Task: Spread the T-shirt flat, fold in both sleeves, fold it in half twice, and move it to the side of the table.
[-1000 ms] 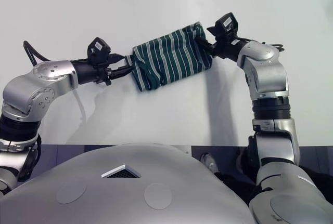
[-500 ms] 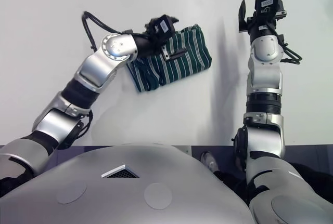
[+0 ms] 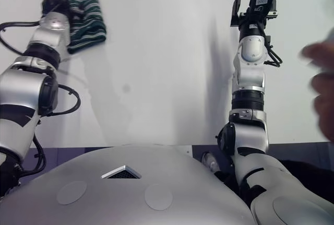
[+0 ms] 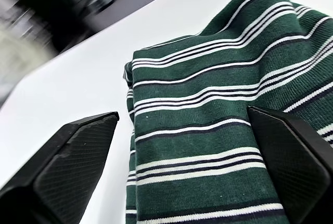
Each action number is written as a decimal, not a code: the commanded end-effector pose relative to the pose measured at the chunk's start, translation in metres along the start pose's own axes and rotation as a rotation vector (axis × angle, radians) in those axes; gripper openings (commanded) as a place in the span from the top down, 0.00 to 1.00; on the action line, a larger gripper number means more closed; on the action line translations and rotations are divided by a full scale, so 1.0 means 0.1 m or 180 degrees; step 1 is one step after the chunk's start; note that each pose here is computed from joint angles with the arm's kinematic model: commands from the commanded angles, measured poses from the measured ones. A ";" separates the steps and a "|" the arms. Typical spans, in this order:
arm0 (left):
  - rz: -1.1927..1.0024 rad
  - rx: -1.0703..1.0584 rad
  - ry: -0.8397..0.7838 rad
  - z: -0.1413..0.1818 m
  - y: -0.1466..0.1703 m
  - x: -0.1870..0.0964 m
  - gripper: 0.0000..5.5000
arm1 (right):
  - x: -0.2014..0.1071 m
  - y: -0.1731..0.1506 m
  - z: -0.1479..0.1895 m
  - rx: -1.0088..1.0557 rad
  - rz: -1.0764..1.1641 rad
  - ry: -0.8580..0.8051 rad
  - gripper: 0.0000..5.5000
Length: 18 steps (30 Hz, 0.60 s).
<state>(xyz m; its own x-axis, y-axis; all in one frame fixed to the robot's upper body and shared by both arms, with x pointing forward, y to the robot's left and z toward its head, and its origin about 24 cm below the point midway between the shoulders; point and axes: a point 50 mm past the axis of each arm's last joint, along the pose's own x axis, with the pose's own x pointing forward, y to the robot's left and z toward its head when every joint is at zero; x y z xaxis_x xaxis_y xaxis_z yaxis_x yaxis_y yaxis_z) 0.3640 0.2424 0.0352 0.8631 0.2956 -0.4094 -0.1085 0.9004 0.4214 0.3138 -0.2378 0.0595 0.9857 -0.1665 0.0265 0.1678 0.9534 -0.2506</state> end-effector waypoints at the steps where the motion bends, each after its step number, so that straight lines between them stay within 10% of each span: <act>1: 0.0373 -0.0498 -0.0360 0.42 0.33 0.02 0.18 | 0.02 0.21 0.11 0.0139 -0.0018 -0.0315 0.30; 4: 0.0390 -0.0685 -0.1972 1.54 0.42 -0.25 0.18 | 0.02 0.26 0.30 0.0335 -0.0314 -0.0675 0.30; 7: -0.0022 -0.1205 -0.3416 1.81 0.07 -0.83 0.18 | 0.04 0.34 0.57 0.0268 -0.0360 -0.1034 0.30; 11: -0.0855 -0.1530 -0.2784 0.78 -0.87 -1.14 0.18 | -0.03 0.54 0.66 0.0302 -0.0067 -0.1192 0.30; 18: -0.0895 -0.1316 -0.3083 0.98 -0.96 -1.34 0.18 | -0.02 0.65 0.77 0.0303 -0.0030 -0.1302 0.30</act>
<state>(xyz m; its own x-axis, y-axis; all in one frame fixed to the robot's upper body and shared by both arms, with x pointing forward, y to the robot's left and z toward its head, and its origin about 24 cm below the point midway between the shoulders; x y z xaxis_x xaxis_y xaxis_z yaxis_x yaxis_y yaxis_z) 0.3038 0.0855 0.1271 0.8752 -0.1430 0.4622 0.1600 0.9871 0.0024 0.3200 -0.1632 0.1066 0.9181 -0.0867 0.3868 0.1611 0.9731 -0.1644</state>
